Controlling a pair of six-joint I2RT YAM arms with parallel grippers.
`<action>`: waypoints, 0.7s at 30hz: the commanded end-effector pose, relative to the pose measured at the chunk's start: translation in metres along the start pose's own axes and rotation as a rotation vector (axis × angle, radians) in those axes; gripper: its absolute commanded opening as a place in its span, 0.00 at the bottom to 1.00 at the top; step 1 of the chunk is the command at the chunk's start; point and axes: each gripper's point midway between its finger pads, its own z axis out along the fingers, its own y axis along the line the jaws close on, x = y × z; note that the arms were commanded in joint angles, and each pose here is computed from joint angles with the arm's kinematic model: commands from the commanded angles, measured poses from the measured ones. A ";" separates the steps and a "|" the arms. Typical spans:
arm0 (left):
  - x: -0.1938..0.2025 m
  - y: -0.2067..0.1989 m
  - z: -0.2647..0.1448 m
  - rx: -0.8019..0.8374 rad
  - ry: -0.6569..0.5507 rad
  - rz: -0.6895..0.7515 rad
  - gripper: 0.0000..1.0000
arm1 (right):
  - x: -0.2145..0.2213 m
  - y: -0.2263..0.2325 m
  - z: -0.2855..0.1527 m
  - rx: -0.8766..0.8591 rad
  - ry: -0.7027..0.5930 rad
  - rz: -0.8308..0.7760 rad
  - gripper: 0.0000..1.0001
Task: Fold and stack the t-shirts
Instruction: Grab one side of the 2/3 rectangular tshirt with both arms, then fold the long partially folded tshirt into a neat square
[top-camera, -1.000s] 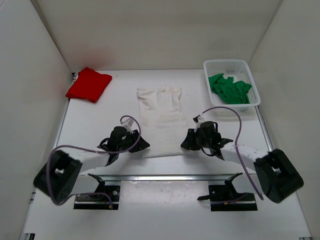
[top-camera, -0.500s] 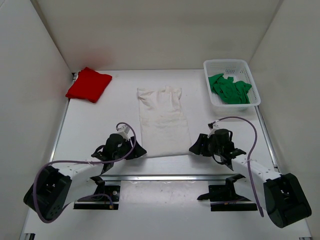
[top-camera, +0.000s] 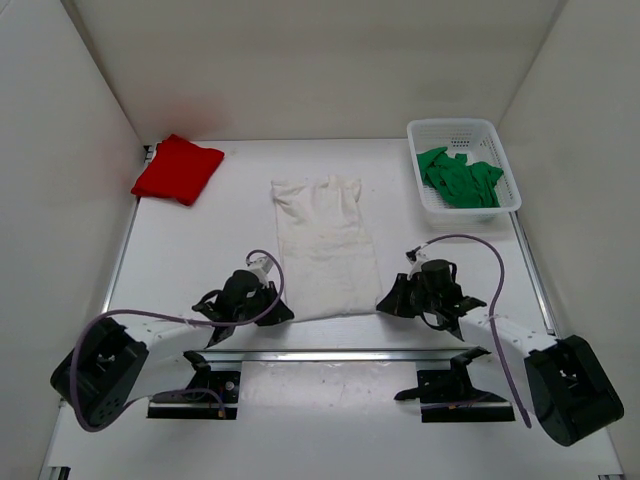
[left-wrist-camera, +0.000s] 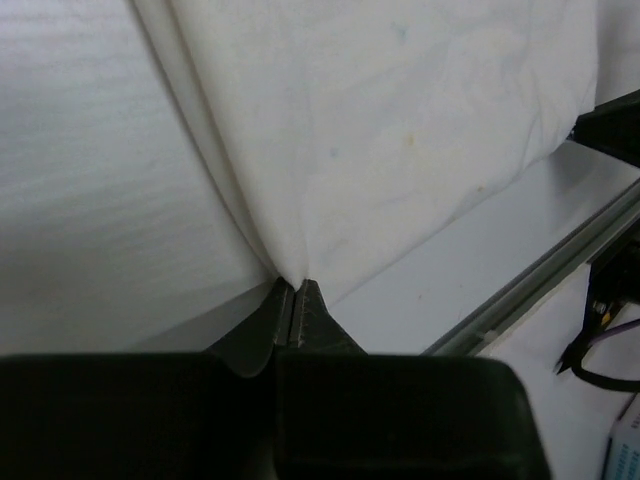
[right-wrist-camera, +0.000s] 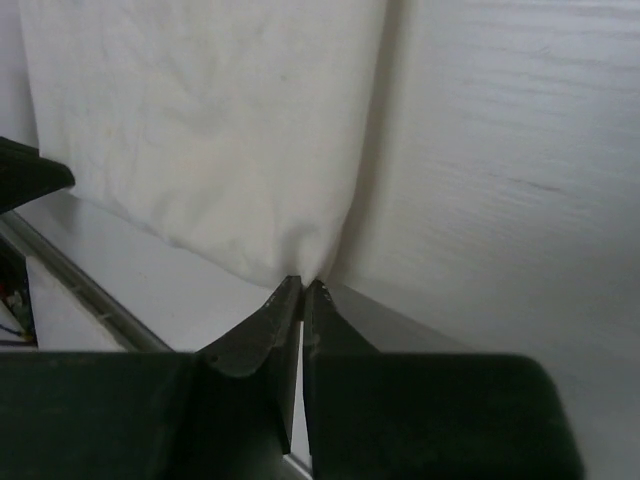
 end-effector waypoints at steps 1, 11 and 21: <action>0.029 0.012 -0.014 -0.064 0.097 0.036 0.00 | 0.008 0.017 -0.007 -0.024 0.001 -0.026 0.00; -0.032 -0.029 -0.075 -0.013 -0.001 0.045 0.00 | -0.025 0.077 -0.046 -0.059 -0.058 -0.105 0.00; -0.241 -0.041 -0.030 -0.049 -0.277 -0.009 0.00 | -0.236 0.077 0.009 -0.029 -0.221 -0.150 0.00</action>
